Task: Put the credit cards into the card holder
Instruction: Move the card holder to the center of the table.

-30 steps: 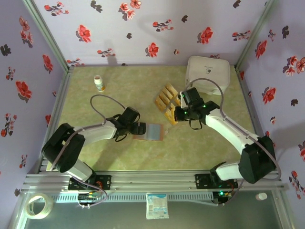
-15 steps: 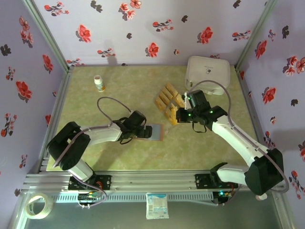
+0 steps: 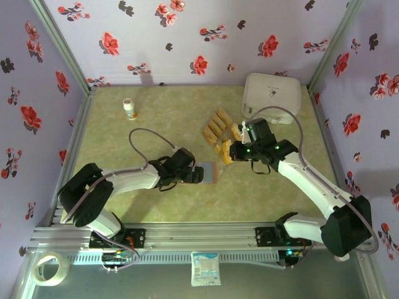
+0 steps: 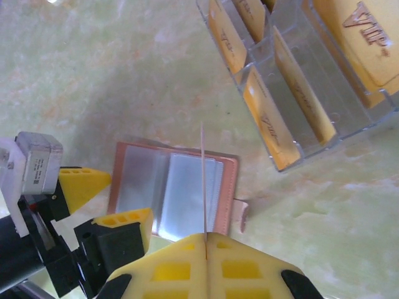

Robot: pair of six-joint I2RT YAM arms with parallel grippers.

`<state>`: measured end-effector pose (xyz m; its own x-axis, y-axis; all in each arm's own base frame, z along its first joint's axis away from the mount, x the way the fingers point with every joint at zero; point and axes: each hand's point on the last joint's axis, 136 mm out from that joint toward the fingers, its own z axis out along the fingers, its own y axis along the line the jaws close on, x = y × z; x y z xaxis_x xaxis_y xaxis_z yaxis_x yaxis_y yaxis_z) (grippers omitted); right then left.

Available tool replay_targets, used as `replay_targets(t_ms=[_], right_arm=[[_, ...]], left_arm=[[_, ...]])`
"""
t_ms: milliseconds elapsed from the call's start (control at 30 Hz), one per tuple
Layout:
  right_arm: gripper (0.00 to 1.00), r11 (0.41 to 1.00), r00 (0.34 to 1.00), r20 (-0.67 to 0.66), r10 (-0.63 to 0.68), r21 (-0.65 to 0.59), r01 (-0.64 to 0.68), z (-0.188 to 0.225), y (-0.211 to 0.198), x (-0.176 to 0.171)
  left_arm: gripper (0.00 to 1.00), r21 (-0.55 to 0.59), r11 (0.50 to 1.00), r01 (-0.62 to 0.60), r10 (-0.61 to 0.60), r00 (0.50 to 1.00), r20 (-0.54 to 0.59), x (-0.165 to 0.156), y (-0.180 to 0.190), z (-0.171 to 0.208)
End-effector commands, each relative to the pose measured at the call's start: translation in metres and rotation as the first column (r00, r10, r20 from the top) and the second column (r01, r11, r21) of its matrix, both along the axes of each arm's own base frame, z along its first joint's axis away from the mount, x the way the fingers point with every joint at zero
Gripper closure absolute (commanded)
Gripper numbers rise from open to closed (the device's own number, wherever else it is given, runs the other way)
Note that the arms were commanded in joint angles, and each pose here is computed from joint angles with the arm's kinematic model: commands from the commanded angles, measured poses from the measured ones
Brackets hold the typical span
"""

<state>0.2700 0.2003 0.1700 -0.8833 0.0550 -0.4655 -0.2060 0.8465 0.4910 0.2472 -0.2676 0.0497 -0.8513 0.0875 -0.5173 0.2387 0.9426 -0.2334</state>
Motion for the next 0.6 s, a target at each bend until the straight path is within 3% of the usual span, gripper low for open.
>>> replay_targets(t_ms=[0,167,300,467,567], right_arm=[[1.00,0.994,1.000,0.011,-0.005,0.109,0.004,0.009,0.010,0.000],[1.00,0.971,0.999,0.013,-0.044,0.234,0.040,0.005,0.021,0.004],[1.00,0.947,0.997,0.009,-0.075,0.313,0.068,-0.005,0.027,0.008],[0.92,0.954,0.993,0.044,-0.105,0.286,0.088,-0.019,0.033,0.003],[1.00,0.940,0.992,0.057,-0.110,0.329,0.086,-0.025,0.040,-0.001]], left_arm=[[0.00,0.064,0.996,-0.062,0.058,0.997,0.057,0.006,0.021,0.020],[0.00,0.167,0.981,-0.099,0.084,0.992,0.096,0.015,0.049,0.030],[0.00,0.235,0.971,-0.033,-0.002,0.989,0.147,0.021,0.054,0.033],[0.00,0.295,0.954,-0.048,0.013,0.993,0.119,0.030,0.072,0.031],[0.00,0.298,0.954,-0.027,0.004,0.997,0.077,0.032,0.074,0.025]])
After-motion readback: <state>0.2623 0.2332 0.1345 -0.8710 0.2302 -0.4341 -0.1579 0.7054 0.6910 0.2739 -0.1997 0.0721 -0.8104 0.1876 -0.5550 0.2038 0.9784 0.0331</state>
